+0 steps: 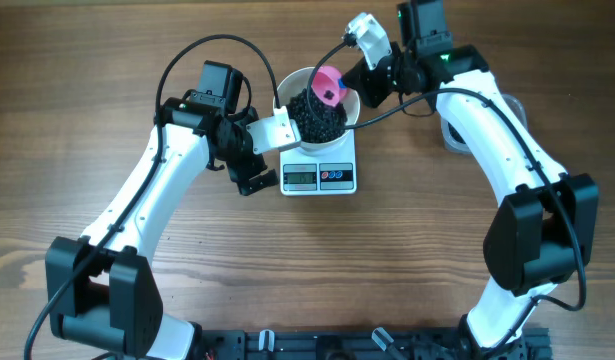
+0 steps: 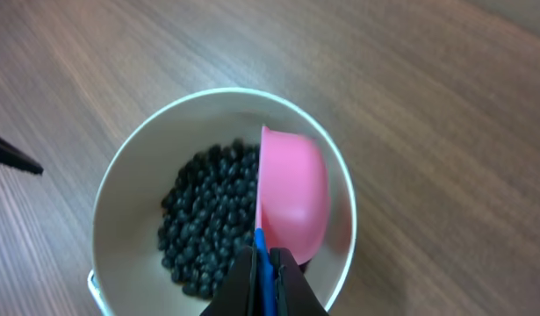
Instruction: Scoop item into bowl and weigh 150g on scale
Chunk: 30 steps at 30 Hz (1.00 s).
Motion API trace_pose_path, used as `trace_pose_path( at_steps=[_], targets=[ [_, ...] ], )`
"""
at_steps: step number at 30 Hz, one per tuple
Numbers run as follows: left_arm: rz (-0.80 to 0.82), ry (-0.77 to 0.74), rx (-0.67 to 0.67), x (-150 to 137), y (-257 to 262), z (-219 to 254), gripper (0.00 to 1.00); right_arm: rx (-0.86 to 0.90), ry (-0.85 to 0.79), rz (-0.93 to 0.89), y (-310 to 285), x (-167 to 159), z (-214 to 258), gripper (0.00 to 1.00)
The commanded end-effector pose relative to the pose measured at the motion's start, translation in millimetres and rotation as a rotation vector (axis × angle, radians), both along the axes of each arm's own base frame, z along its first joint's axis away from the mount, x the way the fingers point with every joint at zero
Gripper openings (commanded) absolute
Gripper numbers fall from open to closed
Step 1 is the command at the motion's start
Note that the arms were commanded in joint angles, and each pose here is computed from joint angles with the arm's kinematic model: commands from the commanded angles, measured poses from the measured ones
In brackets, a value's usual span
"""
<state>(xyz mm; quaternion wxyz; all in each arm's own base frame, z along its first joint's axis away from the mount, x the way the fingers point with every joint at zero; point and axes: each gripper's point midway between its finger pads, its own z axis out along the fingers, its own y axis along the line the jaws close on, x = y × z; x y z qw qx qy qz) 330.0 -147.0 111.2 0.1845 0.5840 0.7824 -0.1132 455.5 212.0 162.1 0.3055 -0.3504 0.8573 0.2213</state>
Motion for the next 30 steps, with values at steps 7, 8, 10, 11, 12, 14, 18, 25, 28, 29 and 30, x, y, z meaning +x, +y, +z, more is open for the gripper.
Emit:
trace_pose_path(
  at_steps=[7,8,10,11,12,14,18,25,28,29,30],
  targets=[
    [-0.021,-0.001,-0.019,0,-4,1,1.00,-0.009,0.034,-0.007,-3,-2,-12,0.04],
    [-0.021,-0.001,-0.019,0,-4,1,1.00,-0.009,0.034,-0.007,-3,-2,-12,0.04],
    [-0.021,-0.001,-0.019,0,-4,1,1.00,-0.010,0.033,-0.006,-3,-2,-12,0.05],
    [-0.021,-0.001,-0.019,0,-4,1,1.00,-0.010,0.036,-0.006,-3,-2,-14,0.04],
    [-0.021,-0.001,-0.019,0,-4,1,1.00,-0.010,0.039,-0.006,-3,-2,-15,0.04],
    [-0.021,-0.001,-0.019,0,-4,1,1.00,-0.013,0.053,-0.007,-3,-2,-21,0.04],
    [-0.021,-0.001,-0.019,0,-4,1,1.00,-0.012,0.071,-0.004,-1,-1,-31,0.04],
    [-0.021,-0.001,-0.019,0,-4,1,1.00,0.023,0.096,0.023,5,-4,-35,0.04],
    [-0.021,-0.001,-0.019,0,-4,1,1.00,0.104,0.125,0.071,17,-12,-27,0.04],
    [-0.021,-0.001,-0.019,0,-4,1,1.00,0.136,0.150,0.069,21,-15,-25,0.04],
    [-0.021,-0.001,-0.019,0,-4,1,1.00,0.145,0.160,0.064,22,-16,-24,0.04]
  ],
)
